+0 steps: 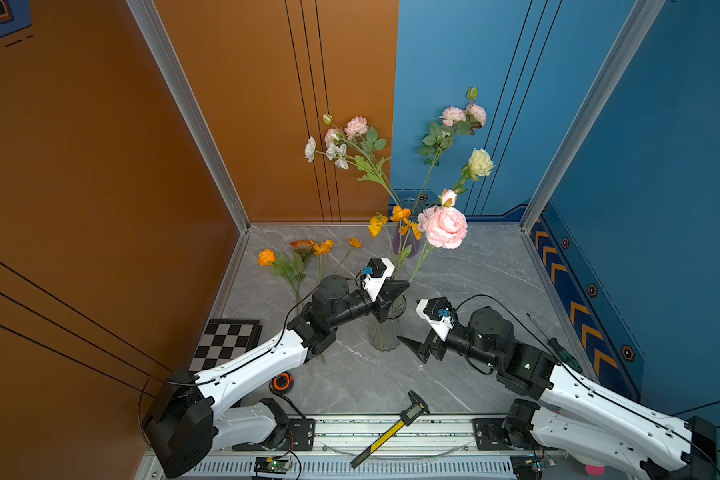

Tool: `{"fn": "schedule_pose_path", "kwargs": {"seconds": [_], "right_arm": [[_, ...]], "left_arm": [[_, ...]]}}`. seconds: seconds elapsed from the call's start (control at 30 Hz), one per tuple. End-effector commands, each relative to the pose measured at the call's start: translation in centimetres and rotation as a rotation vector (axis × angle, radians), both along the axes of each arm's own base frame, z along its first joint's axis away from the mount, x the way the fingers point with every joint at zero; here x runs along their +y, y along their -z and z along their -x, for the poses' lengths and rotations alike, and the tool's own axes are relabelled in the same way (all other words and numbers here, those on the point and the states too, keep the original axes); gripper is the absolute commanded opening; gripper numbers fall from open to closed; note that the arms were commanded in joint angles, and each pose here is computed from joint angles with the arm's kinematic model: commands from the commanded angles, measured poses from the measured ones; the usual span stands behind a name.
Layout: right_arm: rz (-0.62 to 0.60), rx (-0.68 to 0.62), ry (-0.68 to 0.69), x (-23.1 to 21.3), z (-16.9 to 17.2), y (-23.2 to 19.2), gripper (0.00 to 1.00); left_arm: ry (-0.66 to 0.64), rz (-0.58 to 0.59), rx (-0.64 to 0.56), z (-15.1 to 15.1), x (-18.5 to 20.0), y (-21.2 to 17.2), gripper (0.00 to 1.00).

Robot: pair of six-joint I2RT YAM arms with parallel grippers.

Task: Arrange the flowers into the vase
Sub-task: 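Lower the pink flower stems into the clear vase and open the left gripper, then move the open left gripper back to the orange flowers on the table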

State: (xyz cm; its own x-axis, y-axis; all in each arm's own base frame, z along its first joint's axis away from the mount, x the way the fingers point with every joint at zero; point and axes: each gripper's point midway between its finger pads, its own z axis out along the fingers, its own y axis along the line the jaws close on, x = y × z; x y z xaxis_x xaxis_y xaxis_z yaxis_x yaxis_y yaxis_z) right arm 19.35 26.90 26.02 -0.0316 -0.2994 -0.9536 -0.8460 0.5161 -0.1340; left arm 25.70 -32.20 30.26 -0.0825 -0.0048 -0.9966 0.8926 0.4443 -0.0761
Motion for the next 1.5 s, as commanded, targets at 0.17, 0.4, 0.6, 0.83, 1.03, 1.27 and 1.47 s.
{"fn": "schedule_pose_path", "kwargs": {"seconds": [0.17,0.4,0.6,0.83,1.03,1.27,1.47], "right_arm": [[-0.017,0.003,-0.005,0.0,0.0,0.0,1.0],[-0.019,0.003,-0.008,0.0,0.1,-0.1,1.0],[-0.02,0.002,-0.014,0.1,0.2,-0.1,1.0],[-0.025,0.002,-0.033,0.2,0.5,-0.3,1.0],[-0.023,0.018,-0.125,1.0,2.1,-0.5,1.0],[0.015,0.058,-0.282,2.8,4.5,0.4,1.0],[0.06,0.072,-0.405,4.2,6.7,1.5,1.0]], "left_arm": [[0.036,-0.034,-0.053,1.3,0.8,1.1,0.0],[0.035,-0.088,-0.018,1.8,1.3,2.4,0.0],[0.005,-0.086,-0.028,1.8,2.0,2.1,0.08],[-0.073,-0.094,-0.031,1.5,3.4,1.7,0.27],[-0.518,-0.184,0.079,-2.5,10.3,2.6,0.51],[-0.989,-0.332,0.649,-5.2,22.7,9.8,0.53],[-1.116,-0.351,0.929,-5.4,27.0,16.6,0.45]]}}
